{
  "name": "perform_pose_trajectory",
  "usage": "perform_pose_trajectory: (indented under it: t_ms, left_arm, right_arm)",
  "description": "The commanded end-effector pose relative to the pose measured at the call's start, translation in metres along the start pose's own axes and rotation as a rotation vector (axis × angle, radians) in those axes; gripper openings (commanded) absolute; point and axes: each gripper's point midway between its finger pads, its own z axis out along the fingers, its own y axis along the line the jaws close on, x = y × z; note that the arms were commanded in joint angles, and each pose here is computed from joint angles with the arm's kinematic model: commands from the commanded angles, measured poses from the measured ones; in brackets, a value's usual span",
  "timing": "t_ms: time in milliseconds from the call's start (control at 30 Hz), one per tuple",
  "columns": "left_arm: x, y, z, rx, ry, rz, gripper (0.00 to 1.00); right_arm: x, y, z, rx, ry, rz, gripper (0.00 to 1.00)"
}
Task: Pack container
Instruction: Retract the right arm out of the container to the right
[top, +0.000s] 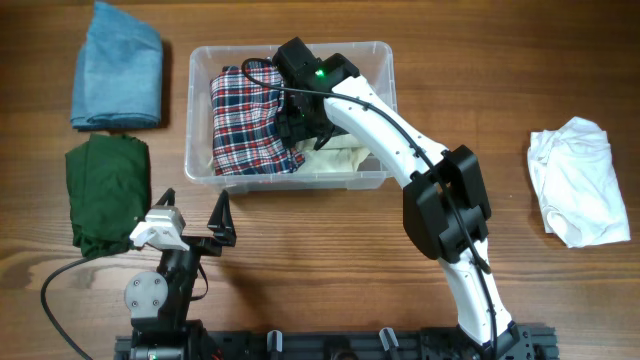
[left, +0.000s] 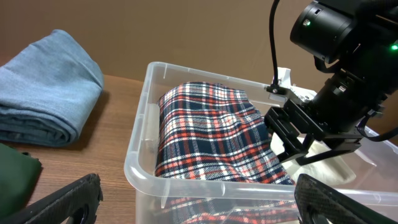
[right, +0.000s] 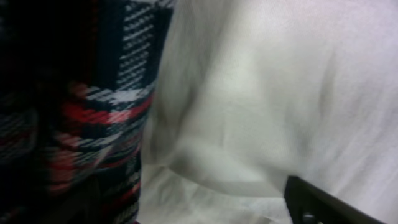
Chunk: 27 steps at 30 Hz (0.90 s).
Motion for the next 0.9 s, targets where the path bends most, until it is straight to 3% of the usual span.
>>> perform_pose_trajectory:
  t_ms: [0,367,700,867]
  left_arm:
    - [0.002,0.004,0.000,-0.015,-0.001,-0.006,1.00]
    - [0.002,0.004,0.000,-0.015,-0.001,-0.006,1.00]
    - [0.002,0.004,0.000,-0.015,-0.001,-0.006,1.00]
    - [0.002,0.004,0.000,-0.015,-0.001,-0.006,1.00]
  right_arm:
    - [-0.002,0.000,0.001,-0.007,0.005,-0.013,0.99]
    - [-0.004,-0.010,-0.006,-0.002,0.006,-0.021,1.00]
    - [-0.034,-0.054,-0.107,-0.018,-0.098,-0.001,1.00]
    - [-0.032,-0.118,-0.154,-0.009,-0.141,0.141,1.00]
